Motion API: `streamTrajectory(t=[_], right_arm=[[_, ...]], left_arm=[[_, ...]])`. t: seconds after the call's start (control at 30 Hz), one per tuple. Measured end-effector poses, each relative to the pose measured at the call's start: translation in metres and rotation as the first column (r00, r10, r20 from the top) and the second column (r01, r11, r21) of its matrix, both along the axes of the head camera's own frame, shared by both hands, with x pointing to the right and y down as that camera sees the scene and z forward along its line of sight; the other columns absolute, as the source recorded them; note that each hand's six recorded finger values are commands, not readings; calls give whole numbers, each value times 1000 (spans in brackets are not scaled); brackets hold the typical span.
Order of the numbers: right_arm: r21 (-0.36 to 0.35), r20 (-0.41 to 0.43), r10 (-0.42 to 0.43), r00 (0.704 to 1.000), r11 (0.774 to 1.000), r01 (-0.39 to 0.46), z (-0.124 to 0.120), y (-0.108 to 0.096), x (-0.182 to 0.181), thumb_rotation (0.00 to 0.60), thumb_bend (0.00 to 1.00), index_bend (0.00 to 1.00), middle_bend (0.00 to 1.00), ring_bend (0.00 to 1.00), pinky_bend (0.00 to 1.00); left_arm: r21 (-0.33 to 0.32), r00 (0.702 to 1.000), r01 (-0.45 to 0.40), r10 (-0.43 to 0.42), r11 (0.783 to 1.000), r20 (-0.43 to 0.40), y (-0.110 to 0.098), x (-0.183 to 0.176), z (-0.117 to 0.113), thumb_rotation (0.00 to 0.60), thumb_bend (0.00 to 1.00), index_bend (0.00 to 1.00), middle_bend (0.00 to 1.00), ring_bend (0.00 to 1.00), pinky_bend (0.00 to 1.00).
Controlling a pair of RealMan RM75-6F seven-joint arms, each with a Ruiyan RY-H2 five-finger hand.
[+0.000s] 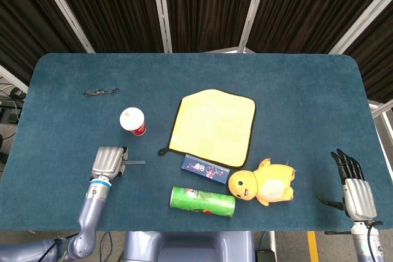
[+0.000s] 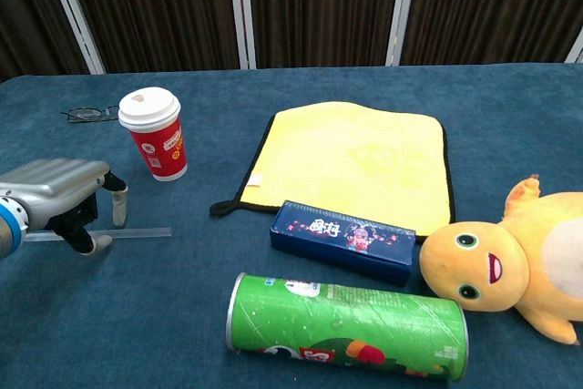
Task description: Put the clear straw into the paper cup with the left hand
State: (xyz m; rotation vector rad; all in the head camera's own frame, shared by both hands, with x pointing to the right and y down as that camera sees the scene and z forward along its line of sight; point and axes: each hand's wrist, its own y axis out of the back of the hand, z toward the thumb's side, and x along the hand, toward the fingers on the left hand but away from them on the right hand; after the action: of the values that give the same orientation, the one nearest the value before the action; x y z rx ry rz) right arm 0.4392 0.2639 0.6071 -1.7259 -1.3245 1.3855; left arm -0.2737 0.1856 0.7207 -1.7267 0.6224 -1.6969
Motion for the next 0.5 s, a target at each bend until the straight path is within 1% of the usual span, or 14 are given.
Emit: streamTrajectory(t=[0.13,0.27,0.33,0.5], right_arm=[[0,0,0,1000,1000,0,0,0,0,600,73,0,0,0,0],[0,0,-1,1000,1000,1,0,0,0,600,73,0,0,0,0],[-1,0,-1,1000,1000,1,0,1,0,600,72,0,0,0,0],[-3,-4,-1,1000,1000,1,0,1,0,600,73,0,0,0,0]], left_arm=[[-9,1000,-5,5,1000,5,3,2,4,600,381,494,1000,908,772],[-10,1000,-2,2,1000,4,4,2,5,600,381,592,1000,909,773],[-8,1000,2,-2,1000,0,4,3,6,600,382,614,1000,909,772],[14,1000,5,-4,1000,-26,5,6,2,600,385,619,1000,909,772]])
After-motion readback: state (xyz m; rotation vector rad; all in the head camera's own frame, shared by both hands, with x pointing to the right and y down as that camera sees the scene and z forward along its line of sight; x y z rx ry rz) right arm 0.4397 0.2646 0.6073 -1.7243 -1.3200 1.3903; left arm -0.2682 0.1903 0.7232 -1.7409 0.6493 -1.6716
